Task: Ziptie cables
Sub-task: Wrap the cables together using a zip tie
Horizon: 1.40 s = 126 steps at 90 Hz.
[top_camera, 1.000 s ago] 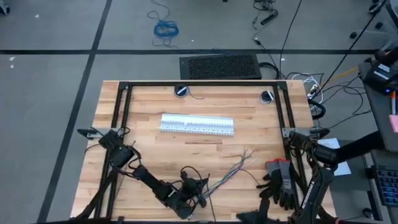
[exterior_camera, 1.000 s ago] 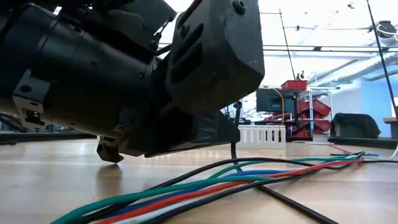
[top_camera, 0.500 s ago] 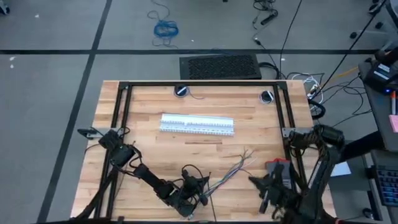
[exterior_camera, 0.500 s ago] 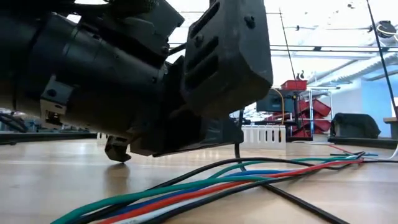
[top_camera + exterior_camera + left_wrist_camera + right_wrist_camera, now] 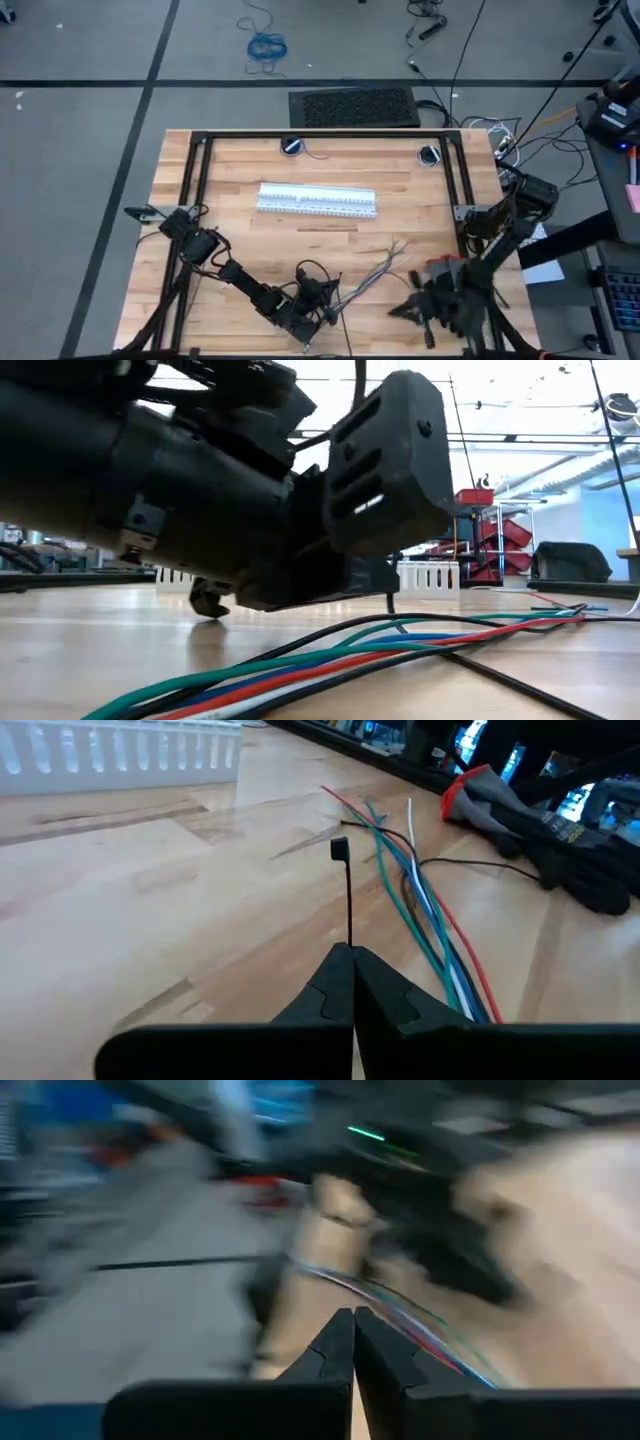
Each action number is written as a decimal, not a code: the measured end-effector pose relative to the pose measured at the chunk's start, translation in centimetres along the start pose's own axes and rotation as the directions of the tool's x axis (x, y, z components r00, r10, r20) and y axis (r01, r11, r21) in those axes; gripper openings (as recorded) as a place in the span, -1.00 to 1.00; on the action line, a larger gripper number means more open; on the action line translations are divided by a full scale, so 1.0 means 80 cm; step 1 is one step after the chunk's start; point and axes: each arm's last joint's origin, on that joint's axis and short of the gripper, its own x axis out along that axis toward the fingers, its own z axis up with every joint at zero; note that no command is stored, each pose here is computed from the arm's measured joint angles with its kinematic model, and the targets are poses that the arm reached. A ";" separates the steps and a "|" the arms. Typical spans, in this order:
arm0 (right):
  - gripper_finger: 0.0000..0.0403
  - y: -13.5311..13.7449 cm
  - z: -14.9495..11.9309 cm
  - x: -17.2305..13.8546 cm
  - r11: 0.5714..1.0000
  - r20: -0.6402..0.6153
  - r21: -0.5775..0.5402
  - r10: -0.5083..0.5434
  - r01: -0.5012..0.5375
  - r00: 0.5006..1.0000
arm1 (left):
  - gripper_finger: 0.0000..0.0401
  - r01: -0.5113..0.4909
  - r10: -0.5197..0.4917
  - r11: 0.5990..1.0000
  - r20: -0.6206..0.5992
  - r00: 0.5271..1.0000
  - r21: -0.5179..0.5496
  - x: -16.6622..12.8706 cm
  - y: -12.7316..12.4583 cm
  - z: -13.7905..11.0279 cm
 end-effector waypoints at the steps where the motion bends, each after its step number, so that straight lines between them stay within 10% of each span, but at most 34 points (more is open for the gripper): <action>1: -1.00 -0.001 0.000 0.003 1.000 -0.003 -0.004 0.005 -0.005 1.000 | -1.00 0.000 0.000 1.000 0.000 1.000 0.000 0.000 0.000 0.000; 28: -0.98 0.056 -0.064 0.104 0.978 -0.217 -0.210 -0.070 0.023 0.974 | -1.00 0.006 -0.006 1.000 -0.002 1.000 0.000 -0.003 -0.001 -0.001; 80: -0.36 0.133 -0.101 0.144 0.703 -0.354 -0.709 -0.285 -0.057 0.891 | -1.00 0.019 -0.019 1.000 0.005 1.000 -0.001 -0.018 -0.007 -0.006; 126: -0.25 0.117 -0.088 0.176 0.719 -0.279 -0.695 -0.266 -0.003 0.923 | -1.00 0.021 -0.021 1.000 0.009 1.000 -0.007 -0.018 -0.007 -0.006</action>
